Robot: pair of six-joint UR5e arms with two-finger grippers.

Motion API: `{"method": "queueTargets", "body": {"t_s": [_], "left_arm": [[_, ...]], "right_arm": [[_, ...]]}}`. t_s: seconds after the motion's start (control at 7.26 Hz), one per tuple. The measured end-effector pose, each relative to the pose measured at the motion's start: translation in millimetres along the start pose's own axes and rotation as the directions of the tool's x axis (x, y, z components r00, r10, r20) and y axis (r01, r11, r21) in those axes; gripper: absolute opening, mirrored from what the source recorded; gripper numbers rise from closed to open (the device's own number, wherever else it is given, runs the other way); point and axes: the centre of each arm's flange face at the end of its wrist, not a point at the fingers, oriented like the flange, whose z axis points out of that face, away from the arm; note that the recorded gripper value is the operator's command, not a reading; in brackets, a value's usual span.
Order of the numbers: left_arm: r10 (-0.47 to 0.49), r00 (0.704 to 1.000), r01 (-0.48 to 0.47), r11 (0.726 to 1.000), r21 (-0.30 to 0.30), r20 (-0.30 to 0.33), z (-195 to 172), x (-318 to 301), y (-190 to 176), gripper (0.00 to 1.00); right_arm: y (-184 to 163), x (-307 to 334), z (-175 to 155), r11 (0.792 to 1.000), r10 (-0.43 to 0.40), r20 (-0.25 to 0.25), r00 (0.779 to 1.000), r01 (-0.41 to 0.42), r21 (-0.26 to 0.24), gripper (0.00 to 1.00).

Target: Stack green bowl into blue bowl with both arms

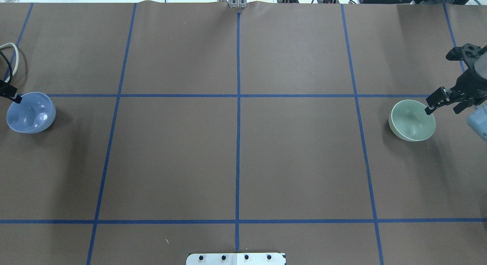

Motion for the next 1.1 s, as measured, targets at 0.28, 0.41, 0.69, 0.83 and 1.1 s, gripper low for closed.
{"method": "queueTargets", "body": {"t_s": [0.28, 0.41, 0.69, 0.83, 1.1], "left_arm": [[0.016, 1.0, -0.016, 1.0, -0.015, -0.002, 14, 2, 3, 0.96], [0.026, 1.0, -0.026, 1.0, -0.018, -0.004, 20, 2, 5, 0.88], [0.04, 0.999, -0.04, 0.999, -0.024, -0.007, 29, 2, 8, 0.52], [0.042, 0.999, -0.042, 0.999, -0.028, -0.007, 32, 3, 9, 0.24], [0.045, 0.999, -0.045, 0.999, -0.029, -0.009, 32, 6, 8, 0.0]], "right_arm": [[0, -1, -1, 1.0, -0.002, 0.001, 1.0, 0.002, 0.001, 1.0], [0, -2, -1, 1.0, -0.003, 0.001, 1.0, 0.003, 0.002, 1.0], [-1, -3, -2, 1.0, -0.006, 0.002, 1.0, 0.006, 0.003, 1.0], [-1, -4, -2, 1.0, -0.007, 0.002, 1.0, 0.007, 0.004, 1.0], [-2, -5, -3, 1.0, -0.008, 0.004, 1.0, 0.008, 0.005, 1.0]]}}
